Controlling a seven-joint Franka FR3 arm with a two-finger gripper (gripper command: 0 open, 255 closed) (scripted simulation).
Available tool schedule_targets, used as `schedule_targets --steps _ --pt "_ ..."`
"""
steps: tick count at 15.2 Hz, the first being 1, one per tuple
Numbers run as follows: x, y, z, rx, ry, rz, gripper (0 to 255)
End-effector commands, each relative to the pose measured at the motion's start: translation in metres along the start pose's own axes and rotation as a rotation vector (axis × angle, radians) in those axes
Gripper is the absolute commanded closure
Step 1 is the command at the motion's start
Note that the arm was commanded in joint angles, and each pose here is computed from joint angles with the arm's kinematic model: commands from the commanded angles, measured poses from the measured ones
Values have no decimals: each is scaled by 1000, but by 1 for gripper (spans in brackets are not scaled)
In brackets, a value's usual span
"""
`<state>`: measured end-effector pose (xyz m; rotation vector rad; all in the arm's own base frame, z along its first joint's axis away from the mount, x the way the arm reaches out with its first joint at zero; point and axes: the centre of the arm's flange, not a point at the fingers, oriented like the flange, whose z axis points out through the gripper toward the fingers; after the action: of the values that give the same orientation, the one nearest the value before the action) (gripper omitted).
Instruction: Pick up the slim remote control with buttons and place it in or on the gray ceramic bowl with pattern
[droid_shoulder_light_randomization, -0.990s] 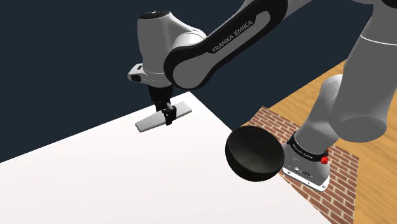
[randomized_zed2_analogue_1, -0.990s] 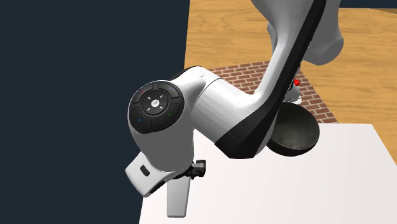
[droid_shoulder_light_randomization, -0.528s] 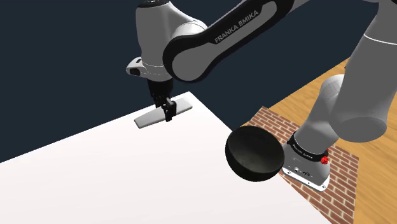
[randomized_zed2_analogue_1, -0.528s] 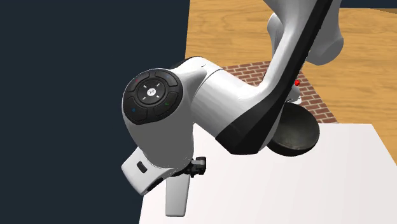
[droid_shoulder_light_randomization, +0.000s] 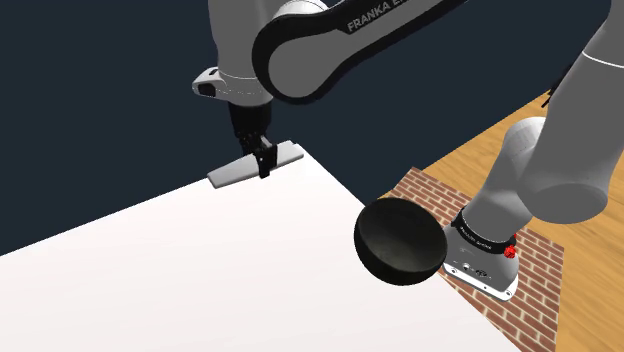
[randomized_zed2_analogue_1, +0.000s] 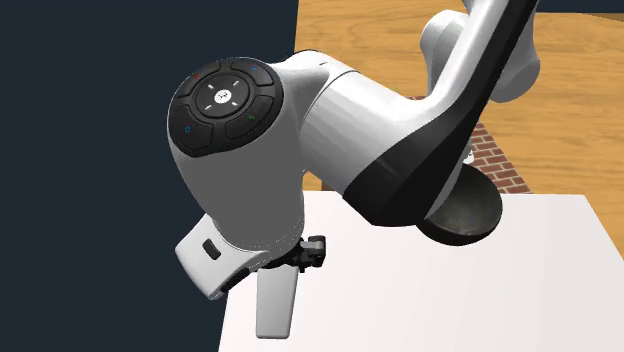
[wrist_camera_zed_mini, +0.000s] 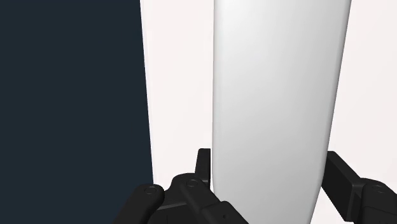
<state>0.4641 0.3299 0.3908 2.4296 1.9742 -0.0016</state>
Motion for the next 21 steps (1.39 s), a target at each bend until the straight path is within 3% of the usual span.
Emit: schedule_targets --steps 1,21 --pt "0 1 -11 0 0 0 255" --pt "-5 -11 -108 0 0 0 255"
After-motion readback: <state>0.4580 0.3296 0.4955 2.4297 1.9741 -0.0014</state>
